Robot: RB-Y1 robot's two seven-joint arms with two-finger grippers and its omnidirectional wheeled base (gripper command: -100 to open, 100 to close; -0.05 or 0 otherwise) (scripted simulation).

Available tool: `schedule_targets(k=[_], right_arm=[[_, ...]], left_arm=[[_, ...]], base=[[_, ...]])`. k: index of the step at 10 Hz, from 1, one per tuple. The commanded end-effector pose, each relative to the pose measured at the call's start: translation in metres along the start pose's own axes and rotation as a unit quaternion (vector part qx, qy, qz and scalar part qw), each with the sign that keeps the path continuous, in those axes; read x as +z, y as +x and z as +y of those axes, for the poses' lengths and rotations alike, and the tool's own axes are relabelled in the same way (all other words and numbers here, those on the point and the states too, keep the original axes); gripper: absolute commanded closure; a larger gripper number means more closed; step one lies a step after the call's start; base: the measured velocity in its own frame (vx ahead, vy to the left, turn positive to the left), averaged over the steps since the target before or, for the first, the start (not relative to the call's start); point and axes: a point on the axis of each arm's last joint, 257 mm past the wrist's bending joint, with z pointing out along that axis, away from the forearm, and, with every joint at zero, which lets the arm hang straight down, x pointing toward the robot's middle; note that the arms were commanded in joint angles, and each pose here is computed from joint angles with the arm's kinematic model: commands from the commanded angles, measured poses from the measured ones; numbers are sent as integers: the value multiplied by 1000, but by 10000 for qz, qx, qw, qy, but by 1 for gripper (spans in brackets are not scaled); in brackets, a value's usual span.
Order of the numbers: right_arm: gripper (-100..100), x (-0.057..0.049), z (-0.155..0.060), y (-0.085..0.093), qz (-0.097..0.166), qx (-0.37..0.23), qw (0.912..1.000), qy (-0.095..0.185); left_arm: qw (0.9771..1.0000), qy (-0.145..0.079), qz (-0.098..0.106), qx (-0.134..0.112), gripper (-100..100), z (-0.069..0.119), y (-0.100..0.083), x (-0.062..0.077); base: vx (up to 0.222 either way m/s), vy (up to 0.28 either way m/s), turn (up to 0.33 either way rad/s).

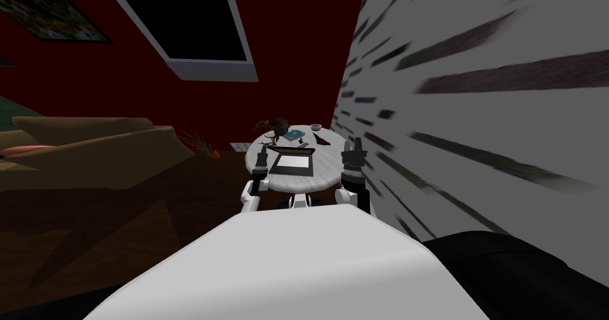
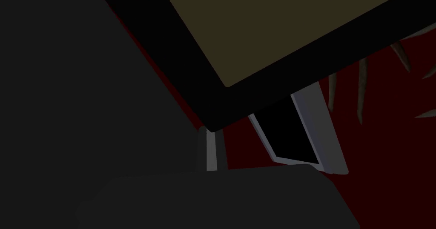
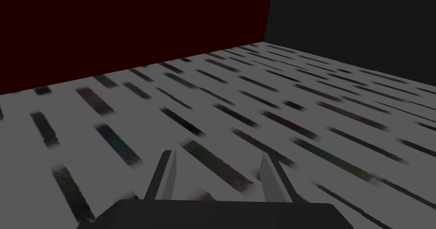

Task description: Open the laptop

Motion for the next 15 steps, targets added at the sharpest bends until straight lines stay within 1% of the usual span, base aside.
schedule_targets(k=[1, 2, 3, 4, 11, 12, 14, 15], right_arm=[[0, 0, 0, 0, 0, 1, 10000, 0], [0, 0, 0, 0, 0, 0, 10000, 0], [0, 0, 0, 0, 0, 1, 10000, 0], [0, 0, 0, 0, 0, 1, 10000, 0], [0, 0, 0, 0, 0, 1, 10000, 0], [0, 0, 0, 0, 0, 1, 10000, 0], [0, 0, 0, 0, 0, 1, 10000, 0], [0, 0, 0, 0, 0, 1, 10000, 0]], left_arm=[[10000, 7, 22, -33, 100, 3, 6, -12], [10000, 34, -55, -18, 100, 0, 3, -28], [10000, 66, -57, -12, 100, -2, 2, -32], [9998, 188, -69, -11, 100, -8, 1, -32], [9998, 188, -69, -11, 100, -8, 1, -32], [9990, 403, -157, 66, 100, -18, -11, -29], [9992, 361, -180, 86, 100, -12, -14, -41], [9992, 361, -180, 86, 100, -12, -14, -41]], base=[[-8, 0, 3], [43, -1, -4], [56, -7, 7], [25, -6, 9], [-1, -1, 0], [5, -11, -9], [20, -15, -31], [21, -13, -9]])
